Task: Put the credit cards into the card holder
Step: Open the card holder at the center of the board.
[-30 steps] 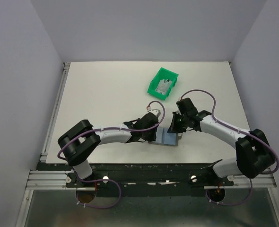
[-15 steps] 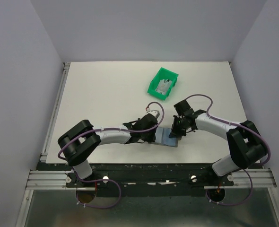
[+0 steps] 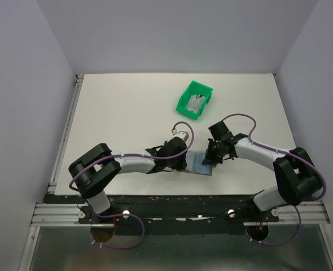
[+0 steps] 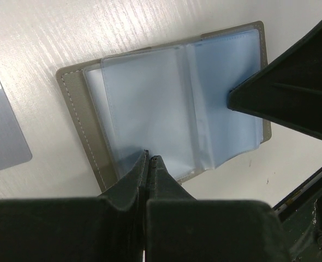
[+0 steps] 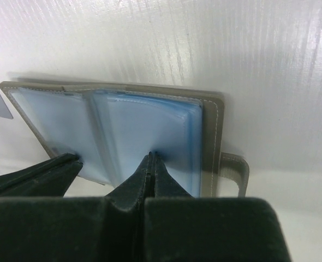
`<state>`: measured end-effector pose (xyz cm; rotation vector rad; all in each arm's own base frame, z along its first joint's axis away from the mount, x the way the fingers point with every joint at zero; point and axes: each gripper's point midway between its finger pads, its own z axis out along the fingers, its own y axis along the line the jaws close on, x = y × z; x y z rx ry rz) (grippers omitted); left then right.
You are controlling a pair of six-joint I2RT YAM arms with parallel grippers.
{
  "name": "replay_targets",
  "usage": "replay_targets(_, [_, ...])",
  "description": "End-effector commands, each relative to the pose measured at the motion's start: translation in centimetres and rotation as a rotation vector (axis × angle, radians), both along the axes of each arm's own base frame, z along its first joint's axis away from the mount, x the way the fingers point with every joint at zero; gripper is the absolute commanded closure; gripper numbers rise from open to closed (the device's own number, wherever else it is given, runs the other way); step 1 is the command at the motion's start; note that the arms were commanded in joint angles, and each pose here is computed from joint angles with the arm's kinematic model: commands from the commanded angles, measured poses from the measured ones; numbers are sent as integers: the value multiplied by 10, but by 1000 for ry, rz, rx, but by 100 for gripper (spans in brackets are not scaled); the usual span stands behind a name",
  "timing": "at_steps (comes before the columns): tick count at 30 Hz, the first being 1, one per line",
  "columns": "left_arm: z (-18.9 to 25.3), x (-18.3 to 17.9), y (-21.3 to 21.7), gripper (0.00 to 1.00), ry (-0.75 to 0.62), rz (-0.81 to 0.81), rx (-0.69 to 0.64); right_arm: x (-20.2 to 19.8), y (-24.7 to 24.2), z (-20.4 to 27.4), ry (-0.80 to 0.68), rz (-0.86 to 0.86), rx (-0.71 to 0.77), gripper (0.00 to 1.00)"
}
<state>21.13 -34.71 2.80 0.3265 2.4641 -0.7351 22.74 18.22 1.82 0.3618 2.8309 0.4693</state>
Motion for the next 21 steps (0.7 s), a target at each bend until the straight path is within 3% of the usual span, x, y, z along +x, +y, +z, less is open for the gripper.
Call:
replay_targets(1, [0,-1,14,100,-10,11,65,-12,-22,-4,-6,10,-83,99])
replay_targets(8, [39,13,16,100,-97,30,66,10,-7,52,-189,27,21,98])
replay_targets(14, [72,20,14,100,-158,38,26,14,-9,72,-254,53,19,97])
replay_targets(21, [117,46,26,79,-200,81,-94,15,-8,76,-265,69,25,96])
